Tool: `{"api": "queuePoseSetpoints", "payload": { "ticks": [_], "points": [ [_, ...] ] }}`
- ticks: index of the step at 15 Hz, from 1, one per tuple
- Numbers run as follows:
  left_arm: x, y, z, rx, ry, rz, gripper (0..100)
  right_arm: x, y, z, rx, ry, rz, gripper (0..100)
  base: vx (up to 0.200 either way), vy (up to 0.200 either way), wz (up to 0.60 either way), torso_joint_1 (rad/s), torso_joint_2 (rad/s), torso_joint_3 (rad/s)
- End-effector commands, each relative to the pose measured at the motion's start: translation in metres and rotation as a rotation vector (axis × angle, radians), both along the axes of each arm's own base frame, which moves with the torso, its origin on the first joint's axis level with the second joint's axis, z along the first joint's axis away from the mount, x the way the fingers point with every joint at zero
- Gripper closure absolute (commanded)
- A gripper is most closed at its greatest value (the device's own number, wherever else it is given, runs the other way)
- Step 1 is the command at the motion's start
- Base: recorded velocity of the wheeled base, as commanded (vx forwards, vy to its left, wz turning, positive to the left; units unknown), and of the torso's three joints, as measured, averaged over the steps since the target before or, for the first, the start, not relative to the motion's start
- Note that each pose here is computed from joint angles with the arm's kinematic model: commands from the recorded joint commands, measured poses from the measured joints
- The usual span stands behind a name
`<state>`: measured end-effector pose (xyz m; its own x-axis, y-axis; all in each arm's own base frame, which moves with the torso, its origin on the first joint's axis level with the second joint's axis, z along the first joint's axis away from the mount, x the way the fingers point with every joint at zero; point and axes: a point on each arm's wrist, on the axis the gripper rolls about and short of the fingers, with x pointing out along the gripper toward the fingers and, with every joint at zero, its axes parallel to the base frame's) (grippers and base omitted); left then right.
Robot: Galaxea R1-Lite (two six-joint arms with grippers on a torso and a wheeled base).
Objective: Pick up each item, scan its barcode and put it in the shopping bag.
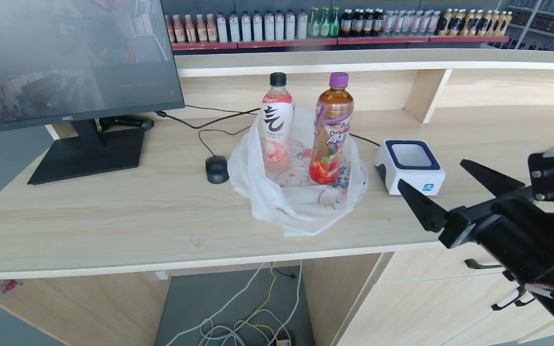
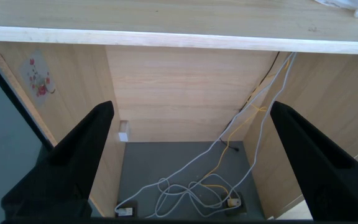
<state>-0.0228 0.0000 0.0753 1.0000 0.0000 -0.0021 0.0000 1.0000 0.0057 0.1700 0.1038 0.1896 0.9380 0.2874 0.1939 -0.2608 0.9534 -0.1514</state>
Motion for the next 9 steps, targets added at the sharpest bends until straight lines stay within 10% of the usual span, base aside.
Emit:
{"api": "queuePoseSetpoints", "payload": {
  "ticks": [1, 9],
  "points": [
    [0.000, 0.000, 0.000, 0.000, 0.001, 0.000, 0, -0.075, -0.044, -0.028, -0.013, 0.049, 0.080, 0, 0.000, 0.000, 0.00, 0.000, 0.00, 0.000],
    [0.000, 0.000, 0.000, 0.000, -0.001, 0.000, 0, -0.147, -0.084, -0.093, -0.309, 0.447, 0.426, 0, 0.000, 0.000, 0.00, 0.000, 0.00, 0.000]
  ]
}}
